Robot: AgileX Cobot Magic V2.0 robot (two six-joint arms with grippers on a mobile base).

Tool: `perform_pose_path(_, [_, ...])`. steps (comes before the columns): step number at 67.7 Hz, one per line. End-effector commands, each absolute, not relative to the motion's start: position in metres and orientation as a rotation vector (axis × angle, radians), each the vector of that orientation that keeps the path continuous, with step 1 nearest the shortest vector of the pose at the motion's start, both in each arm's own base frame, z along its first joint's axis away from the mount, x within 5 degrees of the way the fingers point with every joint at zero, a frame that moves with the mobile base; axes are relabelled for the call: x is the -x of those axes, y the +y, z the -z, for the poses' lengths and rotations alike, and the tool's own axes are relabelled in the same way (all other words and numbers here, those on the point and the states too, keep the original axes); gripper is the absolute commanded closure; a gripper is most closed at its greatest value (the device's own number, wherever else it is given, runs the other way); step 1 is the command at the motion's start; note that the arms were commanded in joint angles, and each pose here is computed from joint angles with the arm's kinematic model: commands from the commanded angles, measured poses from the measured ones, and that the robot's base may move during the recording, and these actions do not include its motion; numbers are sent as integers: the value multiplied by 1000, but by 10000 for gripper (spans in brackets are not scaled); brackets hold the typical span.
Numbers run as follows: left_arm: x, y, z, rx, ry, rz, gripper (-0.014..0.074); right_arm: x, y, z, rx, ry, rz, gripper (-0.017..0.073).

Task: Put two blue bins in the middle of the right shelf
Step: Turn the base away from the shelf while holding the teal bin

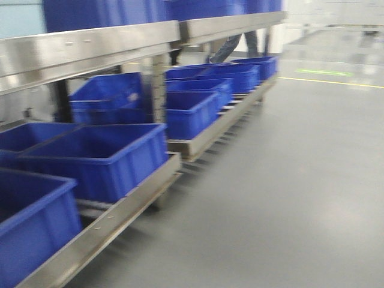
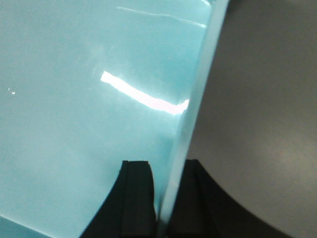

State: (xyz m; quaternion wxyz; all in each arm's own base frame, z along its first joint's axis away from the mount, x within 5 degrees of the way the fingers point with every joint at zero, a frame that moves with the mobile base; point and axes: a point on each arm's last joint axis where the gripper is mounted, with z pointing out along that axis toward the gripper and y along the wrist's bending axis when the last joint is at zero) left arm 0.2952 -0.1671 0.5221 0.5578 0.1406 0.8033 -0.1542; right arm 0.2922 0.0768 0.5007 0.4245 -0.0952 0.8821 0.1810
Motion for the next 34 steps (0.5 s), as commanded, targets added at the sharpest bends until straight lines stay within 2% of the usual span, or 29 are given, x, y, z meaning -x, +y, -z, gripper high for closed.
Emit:
perform_pose_path(1, [-287, -166, -537, -309, 1806, 440, 704, -288, 78, -508, 269, 2161, -473, 712])
perform_pose_path(34, [-287, -166, -537, -309, 1806, 440, 704, -288, 78, -508, 269, 2161, -473, 712])
